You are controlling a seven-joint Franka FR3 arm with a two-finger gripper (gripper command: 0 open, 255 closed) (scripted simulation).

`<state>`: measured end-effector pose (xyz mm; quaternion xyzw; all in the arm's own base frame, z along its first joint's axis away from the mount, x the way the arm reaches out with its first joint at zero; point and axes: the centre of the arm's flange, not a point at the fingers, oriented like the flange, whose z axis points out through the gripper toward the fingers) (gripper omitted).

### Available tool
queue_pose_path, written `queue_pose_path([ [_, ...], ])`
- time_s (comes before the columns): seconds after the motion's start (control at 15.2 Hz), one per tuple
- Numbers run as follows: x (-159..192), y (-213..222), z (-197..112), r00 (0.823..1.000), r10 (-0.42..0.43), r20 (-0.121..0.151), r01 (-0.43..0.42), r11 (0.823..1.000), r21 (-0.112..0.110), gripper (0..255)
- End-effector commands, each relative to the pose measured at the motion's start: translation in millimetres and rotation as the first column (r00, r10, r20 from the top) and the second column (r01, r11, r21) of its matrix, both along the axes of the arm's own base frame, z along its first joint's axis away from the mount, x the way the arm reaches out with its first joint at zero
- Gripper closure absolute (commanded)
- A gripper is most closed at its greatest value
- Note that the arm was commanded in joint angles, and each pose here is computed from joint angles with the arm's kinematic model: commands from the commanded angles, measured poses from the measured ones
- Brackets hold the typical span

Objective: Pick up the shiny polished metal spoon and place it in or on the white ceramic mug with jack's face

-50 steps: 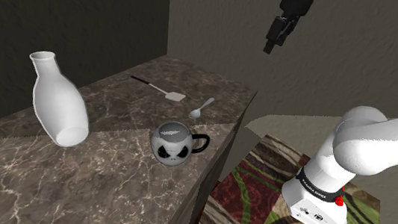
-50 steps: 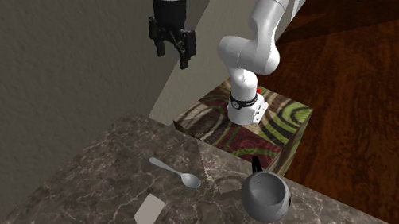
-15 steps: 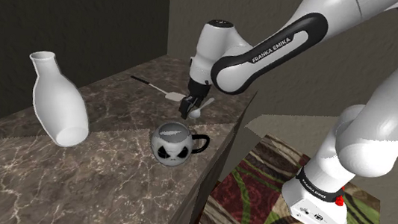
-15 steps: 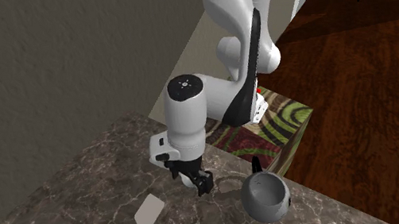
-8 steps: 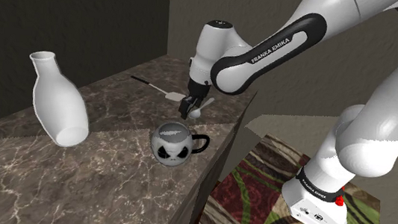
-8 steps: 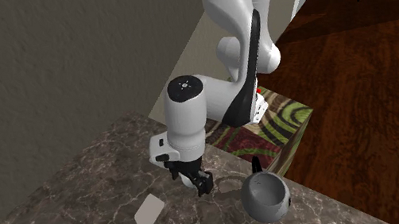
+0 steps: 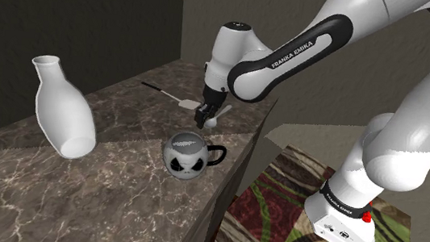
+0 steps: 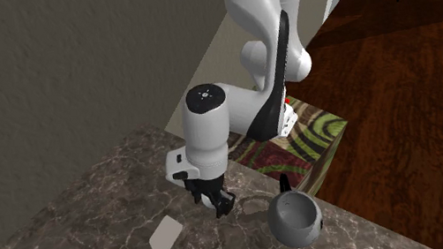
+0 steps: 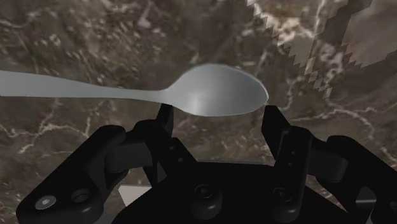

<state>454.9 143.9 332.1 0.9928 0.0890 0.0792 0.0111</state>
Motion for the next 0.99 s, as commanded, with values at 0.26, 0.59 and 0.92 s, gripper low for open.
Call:
queue_pose_path([
  [0.26, 0, 0, 16, 1.000, 0.000, 0.000, 0.000, 1.000, 0.000, 255],
  [0.59, 0, 0, 42, 1.000, 0.000, 0.000, 0.000, 1.000, 0.000, 255],
  [0.92, 0, 0, 69, 1.000, 0.000, 0.000, 0.000, 1.000, 0.000, 255],
])
